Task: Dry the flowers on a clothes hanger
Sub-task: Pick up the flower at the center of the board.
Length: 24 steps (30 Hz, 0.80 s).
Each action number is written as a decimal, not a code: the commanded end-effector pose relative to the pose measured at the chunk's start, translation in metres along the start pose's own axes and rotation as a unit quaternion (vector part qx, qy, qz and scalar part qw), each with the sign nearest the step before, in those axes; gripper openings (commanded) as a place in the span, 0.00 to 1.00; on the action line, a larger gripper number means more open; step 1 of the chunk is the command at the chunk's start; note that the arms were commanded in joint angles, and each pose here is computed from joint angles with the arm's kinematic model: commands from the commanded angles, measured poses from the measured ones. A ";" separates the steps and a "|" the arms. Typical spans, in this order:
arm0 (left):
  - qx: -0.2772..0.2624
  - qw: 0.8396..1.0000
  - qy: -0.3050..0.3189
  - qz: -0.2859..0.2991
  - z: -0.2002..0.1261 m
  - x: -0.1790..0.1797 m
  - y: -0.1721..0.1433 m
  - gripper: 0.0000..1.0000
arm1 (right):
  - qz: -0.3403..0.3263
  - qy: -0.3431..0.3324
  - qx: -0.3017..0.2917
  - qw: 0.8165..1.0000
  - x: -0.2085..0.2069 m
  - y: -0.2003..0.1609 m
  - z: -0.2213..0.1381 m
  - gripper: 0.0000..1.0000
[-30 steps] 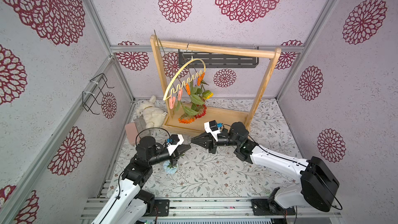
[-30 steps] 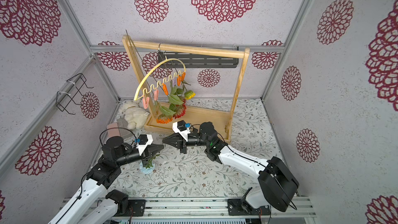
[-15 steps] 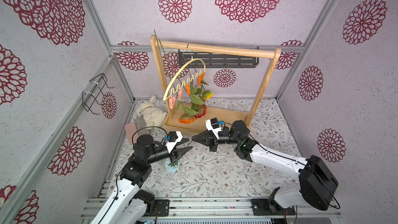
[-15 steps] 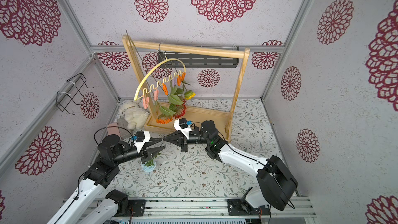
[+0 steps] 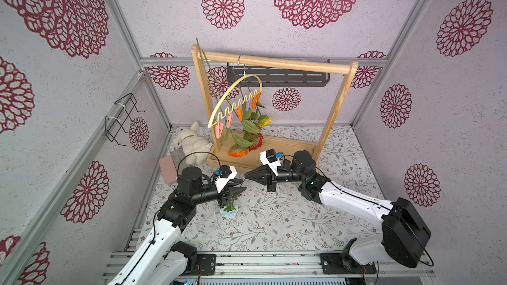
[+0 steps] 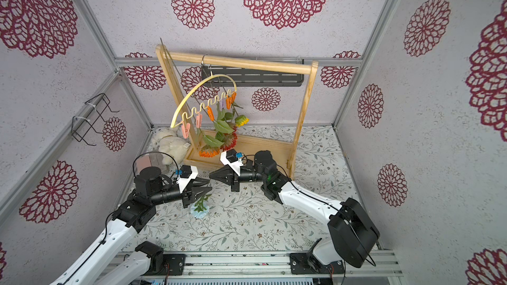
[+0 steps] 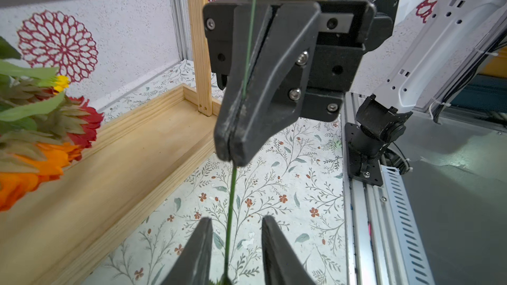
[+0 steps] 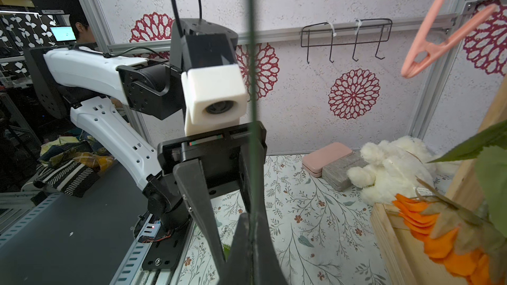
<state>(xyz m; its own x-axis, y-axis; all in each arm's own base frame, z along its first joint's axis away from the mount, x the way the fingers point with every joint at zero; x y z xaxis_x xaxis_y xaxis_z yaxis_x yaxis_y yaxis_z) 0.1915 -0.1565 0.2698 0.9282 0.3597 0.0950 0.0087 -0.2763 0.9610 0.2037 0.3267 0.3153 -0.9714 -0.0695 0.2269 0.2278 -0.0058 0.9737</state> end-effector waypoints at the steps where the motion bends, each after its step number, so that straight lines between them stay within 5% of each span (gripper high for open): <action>1: -0.007 1.000 -0.010 0.014 -0.001 -0.001 0.011 0.15 | -0.037 0.002 -0.025 0.999 0.009 0.026 -0.005 0.00; 7: -0.002 1.000 -0.015 0.011 0.001 0.000 0.011 0.00 | -0.037 0.000 -0.026 0.999 0.009 0.029 -0.005 0.00; 10: 0.003 1.000 -0.010 0.009 0.001 0.002 0.012 0.00 | -0.035 -0.005 -0.025 0.999 0.008 0.029 -0.005 0.00; 12: 0.006 1.000 0.003 0.001 0.000 0.005 0.013 0.00 | -0.035 -0.012 -0.026 0.999 0.007 0.029 -0.006 0.22; 15: 0.005 1.000 0.020 -0.003 -0.005 0.007 0.020 0.00 | -0.043 -0.008 -0.041 0.998 0.009 0.035 -0.008 0.39; 24: -0.012 0.995 0.097 0.036 -0.044 -0.008 0.033 0.00 | -0.054 -0.026 -0.135 0.989 0.007 0.076 -0.014 0.59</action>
<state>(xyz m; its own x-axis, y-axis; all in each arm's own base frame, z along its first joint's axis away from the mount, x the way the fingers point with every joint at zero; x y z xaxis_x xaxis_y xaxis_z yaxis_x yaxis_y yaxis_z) 0.1741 -0.1405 0.3105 0.8776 0.4439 0.1810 -0.0641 -0.2654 0.9620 0.2161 0.3212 0.3400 -0.9778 -0.0118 0.2093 0.2092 -0.1162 0.9709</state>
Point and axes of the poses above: each gripper's point midway between its finger pads, its own z axis out along the fingers, its own x axis along the line the jaws close on, y = z × x, the point moved 6 cm from there along -z, back along the fingers, and after that the axes turned 9 degrees about z, right-handed, at the moved point
